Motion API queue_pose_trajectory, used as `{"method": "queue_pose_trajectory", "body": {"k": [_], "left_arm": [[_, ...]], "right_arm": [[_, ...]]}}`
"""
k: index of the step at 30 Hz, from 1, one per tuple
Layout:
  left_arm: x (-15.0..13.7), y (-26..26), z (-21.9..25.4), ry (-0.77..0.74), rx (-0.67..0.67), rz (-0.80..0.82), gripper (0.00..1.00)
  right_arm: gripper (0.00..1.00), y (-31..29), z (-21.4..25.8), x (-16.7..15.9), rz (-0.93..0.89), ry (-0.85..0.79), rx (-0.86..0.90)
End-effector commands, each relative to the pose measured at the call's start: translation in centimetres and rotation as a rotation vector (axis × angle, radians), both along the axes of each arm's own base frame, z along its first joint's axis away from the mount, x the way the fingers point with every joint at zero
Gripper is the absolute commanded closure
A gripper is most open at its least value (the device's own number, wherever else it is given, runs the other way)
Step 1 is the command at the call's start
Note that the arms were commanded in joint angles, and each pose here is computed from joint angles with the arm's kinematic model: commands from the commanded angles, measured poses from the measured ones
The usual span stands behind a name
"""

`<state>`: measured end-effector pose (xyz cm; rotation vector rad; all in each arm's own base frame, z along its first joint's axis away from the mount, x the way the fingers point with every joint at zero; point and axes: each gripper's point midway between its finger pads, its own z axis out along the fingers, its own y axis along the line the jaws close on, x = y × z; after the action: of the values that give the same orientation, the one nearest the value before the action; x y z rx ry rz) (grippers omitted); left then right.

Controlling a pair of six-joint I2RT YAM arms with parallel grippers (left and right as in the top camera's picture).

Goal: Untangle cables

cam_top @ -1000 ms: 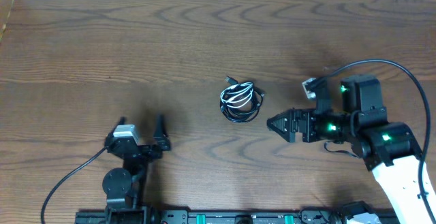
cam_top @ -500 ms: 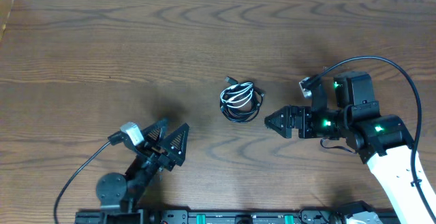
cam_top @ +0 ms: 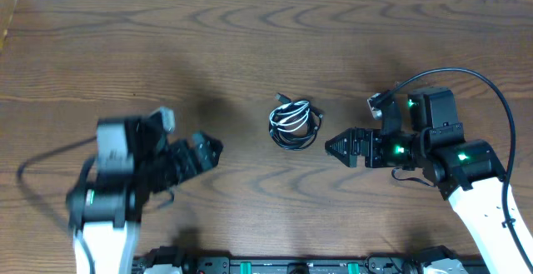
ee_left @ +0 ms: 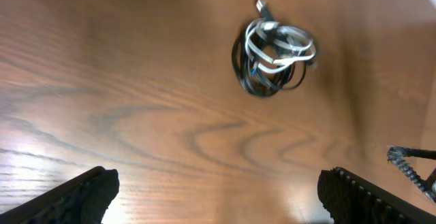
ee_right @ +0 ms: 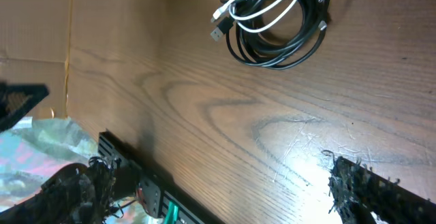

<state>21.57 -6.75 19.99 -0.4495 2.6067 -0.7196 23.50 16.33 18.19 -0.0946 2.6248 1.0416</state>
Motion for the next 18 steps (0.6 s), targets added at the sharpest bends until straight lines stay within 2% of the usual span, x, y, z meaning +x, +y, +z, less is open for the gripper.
{"method": "queue_pose_trajectory", "body": {"k": [1,3,4,8,9,12,18], "left_arm": [[0.4,-2.4,-1.3,0.118,-0.125,-0.125,0.01],[0.4,-3.9,-1.8,0.13,-0.159,-0.239,0.01],[0.3,-3.9,-2.5,0.151,-0.131,-0.249,0.01],[-0.1,-2.5,-3.5,0.185,0.029,-0.171,0.01],[-0.7,-2.1,-2.5,0.141,0.084,-0.128,0.01],[-2.2,-1.2,-0.2,0.025,0.142,-0.05,0.01],[-6.6,0.3,3.2,-0.164,0.125,0.053,0.01]], "right_arm": [[0.01,0.2,0.2,0.2,0.013,-0.015,-0.003],[0.01,0.3,0.1,0.2,0.013,-0.01,-0.004],[0.01,0.3,0.0,0.2,0.013,-0.006,-0.005],[0.01,0.3,-0.5,0.3,0.013,0.015,-0.011],[0.01,0.3,-0.9,0.5,0.013,0.027,-0.014],[0.01,0.4,-1.5,0.6,0.013,0.05,-0.019],[0.01,0.8,-2.6,1.2,0.022,0.077,-0.026]]}}
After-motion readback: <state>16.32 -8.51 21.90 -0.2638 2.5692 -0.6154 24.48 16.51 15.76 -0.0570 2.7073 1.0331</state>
